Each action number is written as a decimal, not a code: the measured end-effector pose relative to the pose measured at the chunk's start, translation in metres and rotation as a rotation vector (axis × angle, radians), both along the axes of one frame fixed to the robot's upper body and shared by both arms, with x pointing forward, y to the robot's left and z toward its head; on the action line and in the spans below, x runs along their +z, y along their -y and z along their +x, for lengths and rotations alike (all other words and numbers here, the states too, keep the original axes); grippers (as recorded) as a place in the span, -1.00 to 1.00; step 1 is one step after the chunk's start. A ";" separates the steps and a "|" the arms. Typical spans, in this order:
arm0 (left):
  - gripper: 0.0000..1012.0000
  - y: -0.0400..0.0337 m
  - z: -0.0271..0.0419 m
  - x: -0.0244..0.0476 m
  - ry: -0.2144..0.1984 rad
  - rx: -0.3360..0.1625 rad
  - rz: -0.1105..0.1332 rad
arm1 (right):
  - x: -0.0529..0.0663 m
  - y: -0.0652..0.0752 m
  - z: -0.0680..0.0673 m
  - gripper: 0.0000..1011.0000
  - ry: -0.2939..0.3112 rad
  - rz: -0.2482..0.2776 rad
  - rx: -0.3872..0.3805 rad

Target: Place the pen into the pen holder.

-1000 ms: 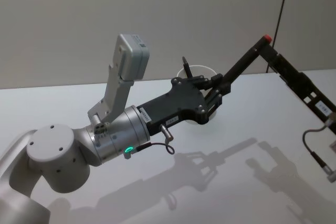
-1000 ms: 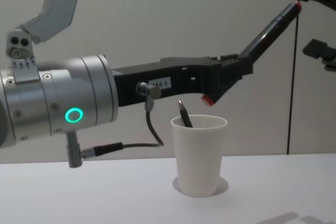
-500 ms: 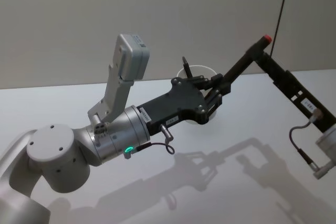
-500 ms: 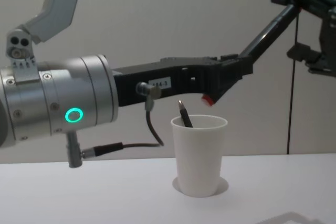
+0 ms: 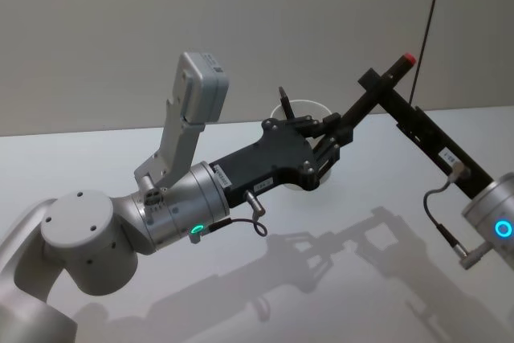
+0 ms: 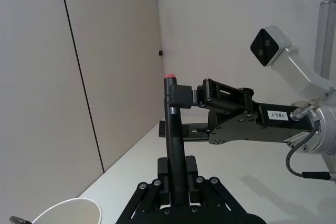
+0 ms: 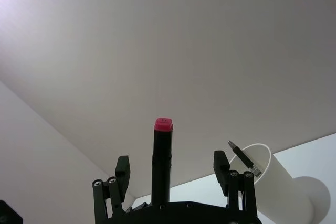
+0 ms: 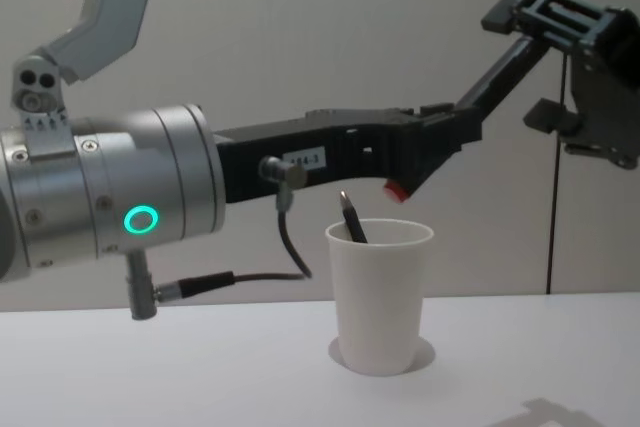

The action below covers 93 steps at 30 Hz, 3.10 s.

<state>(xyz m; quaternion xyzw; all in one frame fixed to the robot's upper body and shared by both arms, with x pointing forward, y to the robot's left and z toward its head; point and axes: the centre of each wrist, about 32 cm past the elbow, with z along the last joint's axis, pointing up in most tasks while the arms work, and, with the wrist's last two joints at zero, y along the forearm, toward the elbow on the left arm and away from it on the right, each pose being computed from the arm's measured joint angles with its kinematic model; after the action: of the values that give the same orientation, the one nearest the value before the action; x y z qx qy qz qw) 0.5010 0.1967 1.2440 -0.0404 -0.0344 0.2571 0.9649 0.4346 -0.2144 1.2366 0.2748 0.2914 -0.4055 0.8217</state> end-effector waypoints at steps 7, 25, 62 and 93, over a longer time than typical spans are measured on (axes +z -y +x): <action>-0.63 0.0000 0.0000 0.0000 0.000 0.000 0.000 | 0.002 -0.007 0.002 0.98 0.001 -0.010 -0.003; -0.63 0.0000 0.0000 0.0000 0.000 0.000 0.000 | 0.006 -0.015 0.003 0.98 -0.004 -0.013 -0.002; -0.63 0.0000 0.0000 0.0000 0.000 0.000 0.000 | 0.010 -0.019 -0.012 0.98 -0.009 0.014 -0.034; -0.63 0.0000 0.0000 0.0000 0.000 0.000 0.000 | 0.011 -0.025 -0.017 0.63 -0.013 -0.001 -0.084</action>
<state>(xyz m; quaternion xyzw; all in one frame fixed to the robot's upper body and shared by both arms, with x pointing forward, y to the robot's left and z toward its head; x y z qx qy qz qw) 0.5010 0.1967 1.2440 -0.0404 -0.0344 0.2572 0.9649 0.4172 -0.1891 1.2479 0.2835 0.2847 -0.4417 0.8022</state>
